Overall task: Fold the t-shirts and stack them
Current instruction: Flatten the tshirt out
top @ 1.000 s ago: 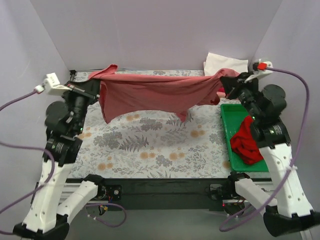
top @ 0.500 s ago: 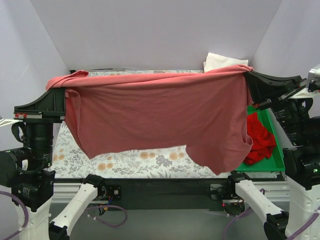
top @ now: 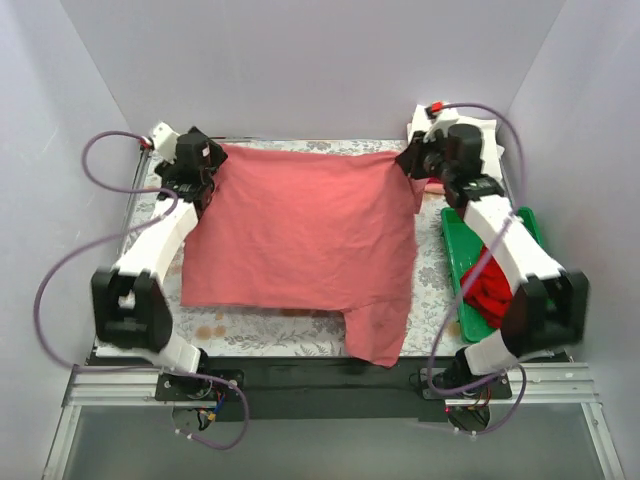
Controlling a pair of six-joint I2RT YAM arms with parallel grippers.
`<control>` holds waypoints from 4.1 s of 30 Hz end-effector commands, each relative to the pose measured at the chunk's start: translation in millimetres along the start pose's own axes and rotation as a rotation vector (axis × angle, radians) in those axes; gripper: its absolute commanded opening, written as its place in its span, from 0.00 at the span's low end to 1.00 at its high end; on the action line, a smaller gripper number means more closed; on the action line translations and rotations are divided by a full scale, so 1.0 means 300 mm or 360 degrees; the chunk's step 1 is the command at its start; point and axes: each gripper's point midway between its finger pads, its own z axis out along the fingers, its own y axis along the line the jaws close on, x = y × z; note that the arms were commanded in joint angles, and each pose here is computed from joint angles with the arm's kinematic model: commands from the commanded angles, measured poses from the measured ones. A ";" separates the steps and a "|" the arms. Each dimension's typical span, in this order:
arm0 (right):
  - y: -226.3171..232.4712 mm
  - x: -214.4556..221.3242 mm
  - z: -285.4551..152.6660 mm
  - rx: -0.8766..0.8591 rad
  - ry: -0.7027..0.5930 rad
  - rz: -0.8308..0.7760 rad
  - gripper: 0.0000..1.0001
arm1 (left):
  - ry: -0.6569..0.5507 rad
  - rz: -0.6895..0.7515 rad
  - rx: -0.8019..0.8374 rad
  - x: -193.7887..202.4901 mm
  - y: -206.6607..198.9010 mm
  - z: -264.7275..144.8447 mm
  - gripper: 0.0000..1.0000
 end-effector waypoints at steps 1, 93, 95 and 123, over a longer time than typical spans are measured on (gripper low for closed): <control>-0.083 0.072 0.192 0.0003 0.0024 -0.0094 0.31 | 0.0223 0.0087 -0.0305 0.223 0.223 0.251 0.88; 0.360 1.292 -0.684 0.0000 0.1584 -0.0320 0.75 | 0.0639 -0.0068 -0.0907 0.516 0.805 -0.063 0.00; 0.350 1.300 -0.697 0.0006 0.1610 -0.0332 0.73 | 0.0641 -0.0072 -0.0902 0.518 0.804 -0.066 0.00; 0.179 1.131 -0.454 0.0544 0.1279 -0.0389 0.01 | 0.0749 -0.0094 -0.0501 0.504 0.642 -0.055 0.00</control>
